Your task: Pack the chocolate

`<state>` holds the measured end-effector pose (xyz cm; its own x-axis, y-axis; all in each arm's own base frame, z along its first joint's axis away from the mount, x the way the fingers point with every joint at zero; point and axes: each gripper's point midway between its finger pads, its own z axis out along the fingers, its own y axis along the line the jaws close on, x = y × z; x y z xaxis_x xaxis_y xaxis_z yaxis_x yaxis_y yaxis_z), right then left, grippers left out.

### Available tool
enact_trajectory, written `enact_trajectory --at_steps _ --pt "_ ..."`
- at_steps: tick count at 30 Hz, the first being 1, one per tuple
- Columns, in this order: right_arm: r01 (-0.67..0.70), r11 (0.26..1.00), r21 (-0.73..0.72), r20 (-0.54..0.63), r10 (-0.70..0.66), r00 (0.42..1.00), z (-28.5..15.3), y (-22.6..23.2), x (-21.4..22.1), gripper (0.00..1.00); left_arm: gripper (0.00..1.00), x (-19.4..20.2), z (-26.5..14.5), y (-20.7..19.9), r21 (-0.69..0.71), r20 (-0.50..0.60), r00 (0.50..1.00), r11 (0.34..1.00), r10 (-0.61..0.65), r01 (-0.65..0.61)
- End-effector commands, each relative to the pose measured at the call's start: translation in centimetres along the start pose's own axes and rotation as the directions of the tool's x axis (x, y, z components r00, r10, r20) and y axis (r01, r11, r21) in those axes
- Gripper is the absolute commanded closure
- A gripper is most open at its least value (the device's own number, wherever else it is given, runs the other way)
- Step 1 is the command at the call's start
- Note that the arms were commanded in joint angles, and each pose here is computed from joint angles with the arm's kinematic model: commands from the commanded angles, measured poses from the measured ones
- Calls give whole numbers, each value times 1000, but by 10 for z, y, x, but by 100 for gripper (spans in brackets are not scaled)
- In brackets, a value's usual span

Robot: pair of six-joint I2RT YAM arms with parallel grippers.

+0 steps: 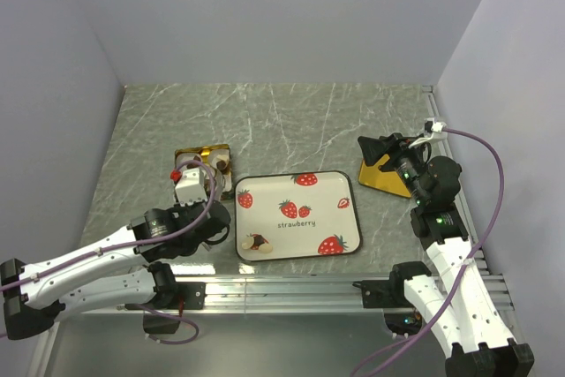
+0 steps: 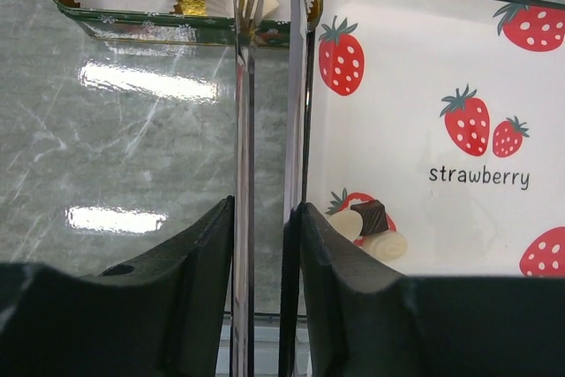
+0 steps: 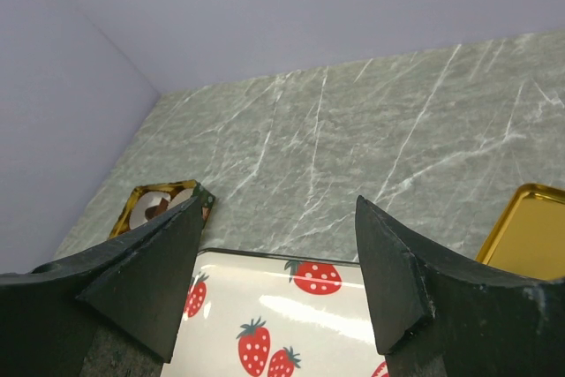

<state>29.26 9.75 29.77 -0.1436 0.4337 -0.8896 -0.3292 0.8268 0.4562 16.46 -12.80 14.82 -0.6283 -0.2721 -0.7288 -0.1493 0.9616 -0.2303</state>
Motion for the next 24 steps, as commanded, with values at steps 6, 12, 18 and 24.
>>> enact_trajectory --at_steps 6,12,18,24 --pt "33 999 -31 62 -31 998 1 12 -23 24 62 -12 -6 -7 18 45 999 1000 -2 1" --pt "34 999 -28 60 -32 998 2 11 -22 24 62 -16 -14 -9 24 50 998 999 38 -39" --pt "36 999 -19 63 -35 997 2 10 -23 24 62 -17 -31 -28 181 45 998 982 53 -61" --pt "34 999 -16 56 -33 998 3 9 -22 24 61 -10 -40 -50 289 26 991 948 132 -134"
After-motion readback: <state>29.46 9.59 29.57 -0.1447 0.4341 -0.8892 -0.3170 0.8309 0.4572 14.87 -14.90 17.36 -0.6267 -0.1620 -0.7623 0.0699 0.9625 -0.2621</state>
